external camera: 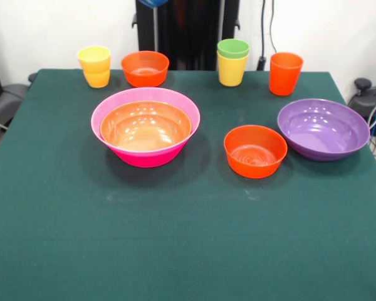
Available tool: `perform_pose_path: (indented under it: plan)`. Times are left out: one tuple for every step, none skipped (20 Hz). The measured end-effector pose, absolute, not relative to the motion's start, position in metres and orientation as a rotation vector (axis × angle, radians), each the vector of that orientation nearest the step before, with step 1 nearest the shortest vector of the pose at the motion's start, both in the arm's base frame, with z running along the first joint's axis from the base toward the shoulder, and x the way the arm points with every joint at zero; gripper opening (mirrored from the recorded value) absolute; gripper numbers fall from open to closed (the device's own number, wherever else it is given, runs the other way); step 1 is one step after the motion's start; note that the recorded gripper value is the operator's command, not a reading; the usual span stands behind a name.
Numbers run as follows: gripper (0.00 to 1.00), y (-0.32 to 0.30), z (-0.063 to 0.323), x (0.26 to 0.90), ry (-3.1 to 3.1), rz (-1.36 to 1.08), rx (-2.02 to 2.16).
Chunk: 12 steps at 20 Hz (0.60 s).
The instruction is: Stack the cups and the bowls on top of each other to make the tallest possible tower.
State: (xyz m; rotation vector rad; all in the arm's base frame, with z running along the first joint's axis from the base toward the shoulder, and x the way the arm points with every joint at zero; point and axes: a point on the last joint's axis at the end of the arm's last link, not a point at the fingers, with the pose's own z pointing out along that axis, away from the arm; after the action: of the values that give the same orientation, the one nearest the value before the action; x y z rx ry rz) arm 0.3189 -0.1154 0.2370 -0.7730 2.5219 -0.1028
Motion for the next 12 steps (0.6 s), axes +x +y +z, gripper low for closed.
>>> perform_pose_path:
  plan:
    - [0.0, -0.117, 0.236, 0.319, 2.526, -0.107, -0.766]
    - [0.0, -0.119, 0.235, 0.319, 2.528, -0.108, -0.762]
    - [0.0, -0.12, 0.234, 0.319, 2.53, -0.109, -0.757]
    - [0.0, -0.121, 0.233, 0.319, 2.532, -0.109, -0.754]
    - [0.0, -0.122, 0.231, 0.32, 2.533, -0.107, -0.752]
    - [0.0, -0.123, 0.23, 0.321, 2.533, -0.105, -0.75]
    - [0.0, -0.123, 0.229, 0.322, 2.534, -0.104, -0.749]
    - [0.0, -0.124, 0.227, 0.323, 2.534, -0.101, -0.747]
    - [0.0, -0.125, 0.225, 0.324, 2.532, -0.094, -0.746]
    - [0.0, -0.126, 0.224, 0.326, 2.531, -0.09, -0.744]
    - [0.0, -0.126, 0.223, 0.327, 2.529, -0.087, -0.744]
    - [0.0, -0.127, 0.222, 0.328, 2.528, -0.084, -0.744]
